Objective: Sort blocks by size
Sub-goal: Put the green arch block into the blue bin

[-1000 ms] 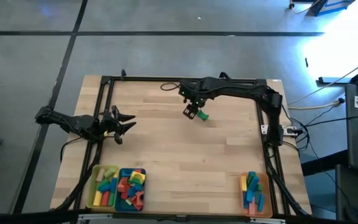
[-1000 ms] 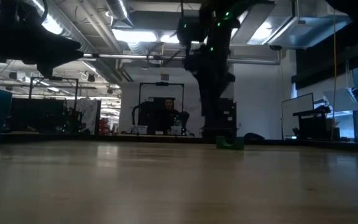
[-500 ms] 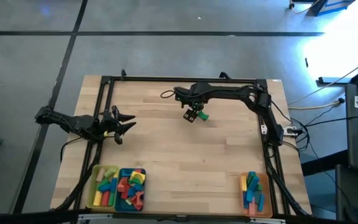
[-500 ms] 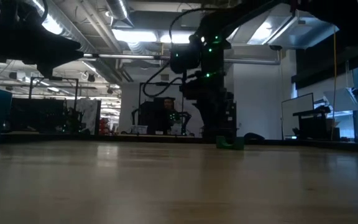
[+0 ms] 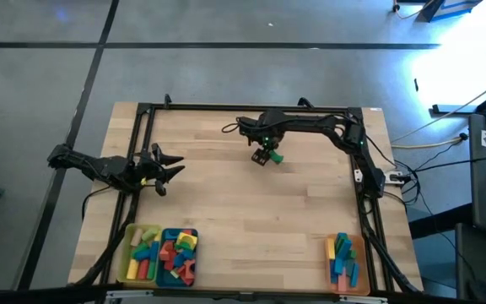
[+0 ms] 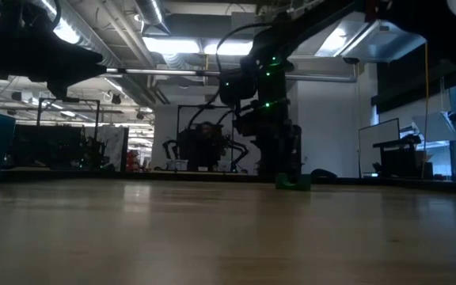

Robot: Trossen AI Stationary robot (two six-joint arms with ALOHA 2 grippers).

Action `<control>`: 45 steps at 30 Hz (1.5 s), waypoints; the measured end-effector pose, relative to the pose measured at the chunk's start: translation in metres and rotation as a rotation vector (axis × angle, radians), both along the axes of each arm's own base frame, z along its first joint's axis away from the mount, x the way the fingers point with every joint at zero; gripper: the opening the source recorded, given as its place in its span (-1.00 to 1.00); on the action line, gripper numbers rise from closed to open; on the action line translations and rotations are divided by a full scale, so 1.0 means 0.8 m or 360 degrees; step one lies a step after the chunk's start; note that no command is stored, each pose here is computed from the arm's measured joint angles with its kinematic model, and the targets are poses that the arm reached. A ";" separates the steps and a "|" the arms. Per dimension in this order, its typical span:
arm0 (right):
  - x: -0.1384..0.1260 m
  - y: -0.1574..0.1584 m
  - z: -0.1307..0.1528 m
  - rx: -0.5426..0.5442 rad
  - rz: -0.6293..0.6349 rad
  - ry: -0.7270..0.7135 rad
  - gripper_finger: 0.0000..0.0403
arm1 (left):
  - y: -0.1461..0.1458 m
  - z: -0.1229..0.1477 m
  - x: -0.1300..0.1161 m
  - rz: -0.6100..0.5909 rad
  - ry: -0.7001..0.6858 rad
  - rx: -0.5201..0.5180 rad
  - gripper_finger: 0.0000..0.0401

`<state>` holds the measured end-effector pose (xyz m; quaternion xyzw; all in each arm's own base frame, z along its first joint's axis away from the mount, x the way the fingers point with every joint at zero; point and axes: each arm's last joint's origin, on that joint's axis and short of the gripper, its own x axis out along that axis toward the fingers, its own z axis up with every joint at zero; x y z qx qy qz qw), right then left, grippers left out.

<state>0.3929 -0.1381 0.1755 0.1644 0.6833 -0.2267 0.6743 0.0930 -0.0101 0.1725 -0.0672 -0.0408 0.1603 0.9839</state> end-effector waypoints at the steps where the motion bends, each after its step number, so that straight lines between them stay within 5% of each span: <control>1: -0.001 -0.001 -0.001 0.0010 -0.0004 0.0005 0.38 | 0.000 0.000 0.000 0.0000 0.0001 0.0000 -0.33; 28: 0.002 -0.002 -0.021 0.0017 0.0000 0.0076 0.36 | 0.000 0.000 0.000 0.0001 0.0001 0.0000 -0.33; 38: 0.005 -0.007 -0.025 0.0032 0.0069 0.0034 -0.03 | 0.000 0.000 0.000 0.0001 0.0000 0.0000 -0.33; 45: 0.006 -0.002 -0.033 0.0252 0.0063 0.0013 -0.33 | 0.000 0.000 0.000 0.0000 0.0001 0.0000 -0.33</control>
